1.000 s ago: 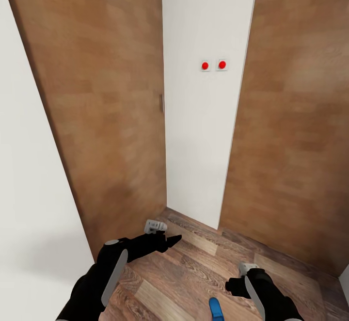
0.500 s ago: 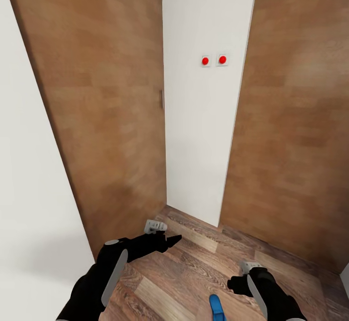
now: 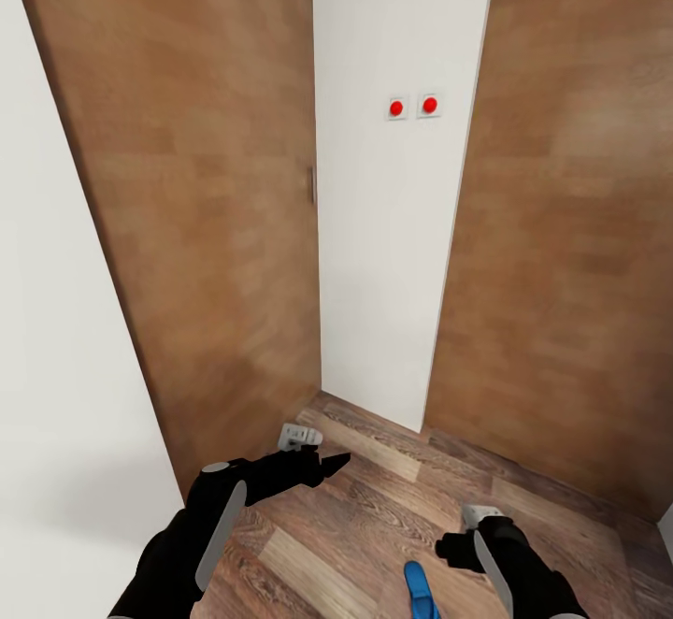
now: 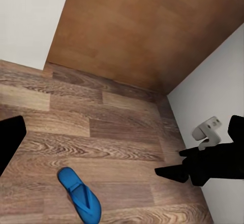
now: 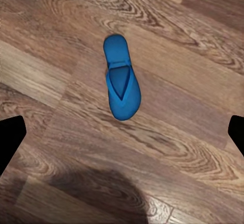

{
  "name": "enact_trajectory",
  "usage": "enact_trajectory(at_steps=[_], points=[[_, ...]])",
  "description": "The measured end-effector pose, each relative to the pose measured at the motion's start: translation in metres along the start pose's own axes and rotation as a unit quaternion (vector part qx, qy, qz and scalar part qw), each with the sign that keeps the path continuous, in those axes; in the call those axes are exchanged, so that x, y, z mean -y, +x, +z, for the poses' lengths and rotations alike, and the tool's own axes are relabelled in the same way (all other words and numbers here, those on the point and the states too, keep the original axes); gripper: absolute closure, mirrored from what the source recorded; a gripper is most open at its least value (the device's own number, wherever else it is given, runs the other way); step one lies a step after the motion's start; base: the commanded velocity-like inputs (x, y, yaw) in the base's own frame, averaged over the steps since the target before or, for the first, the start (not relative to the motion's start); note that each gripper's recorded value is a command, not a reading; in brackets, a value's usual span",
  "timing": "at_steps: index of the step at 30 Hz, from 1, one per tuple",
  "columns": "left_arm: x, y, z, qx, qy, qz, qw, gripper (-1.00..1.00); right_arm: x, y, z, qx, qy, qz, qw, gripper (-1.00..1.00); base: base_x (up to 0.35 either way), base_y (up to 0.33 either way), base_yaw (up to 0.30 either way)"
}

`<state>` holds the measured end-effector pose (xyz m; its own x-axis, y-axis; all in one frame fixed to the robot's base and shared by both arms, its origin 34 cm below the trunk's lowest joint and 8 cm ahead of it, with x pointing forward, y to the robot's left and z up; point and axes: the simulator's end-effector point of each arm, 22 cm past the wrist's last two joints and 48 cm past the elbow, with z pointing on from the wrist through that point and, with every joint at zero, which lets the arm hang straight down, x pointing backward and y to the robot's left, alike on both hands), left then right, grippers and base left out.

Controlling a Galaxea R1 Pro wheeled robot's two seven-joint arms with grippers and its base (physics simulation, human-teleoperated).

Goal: In the bedroom, move the book from the bed onto either nightstand, and place the two sandals side by side next to the bed.

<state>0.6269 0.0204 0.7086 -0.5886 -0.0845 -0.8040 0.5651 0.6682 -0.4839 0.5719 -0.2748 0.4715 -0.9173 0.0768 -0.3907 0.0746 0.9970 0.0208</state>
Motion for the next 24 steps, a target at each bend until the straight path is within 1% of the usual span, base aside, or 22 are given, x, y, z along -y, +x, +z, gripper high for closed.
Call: enact_trajectory(at_steps=[3,5,9,24], points=[[-0.002,0.006,0.001,0.0,0.0,0.0,1.0,-1.0,-0.002,-0.001,0.006,0.011,-0.002,0.001,0.9999,-1.0,0.0,0.0,0.0],[-0.004,0.009,0.002,0.0,0.0,0.0,1.0,-1.0,-0.003,-0.005,0.009,0.027,-0.003,0.002,0.9996,-1.0,0.0,0.0,0.0],[-0.007,0.017,0.004,0.0,0.0,0.0,1.0,-1.0,-0.004,-0.008,0.016,0.044,-0.004,0.002,0.999,-1.0,0.0,0.0,0.0],[-0.019,0.046,0.012,0.0,0.001,0.0,1.0,-1.0,-0.002,0.008,0.043,0.049,-0.002,0.0,0.9988,-1.0,0.0,0.0,0.0]])
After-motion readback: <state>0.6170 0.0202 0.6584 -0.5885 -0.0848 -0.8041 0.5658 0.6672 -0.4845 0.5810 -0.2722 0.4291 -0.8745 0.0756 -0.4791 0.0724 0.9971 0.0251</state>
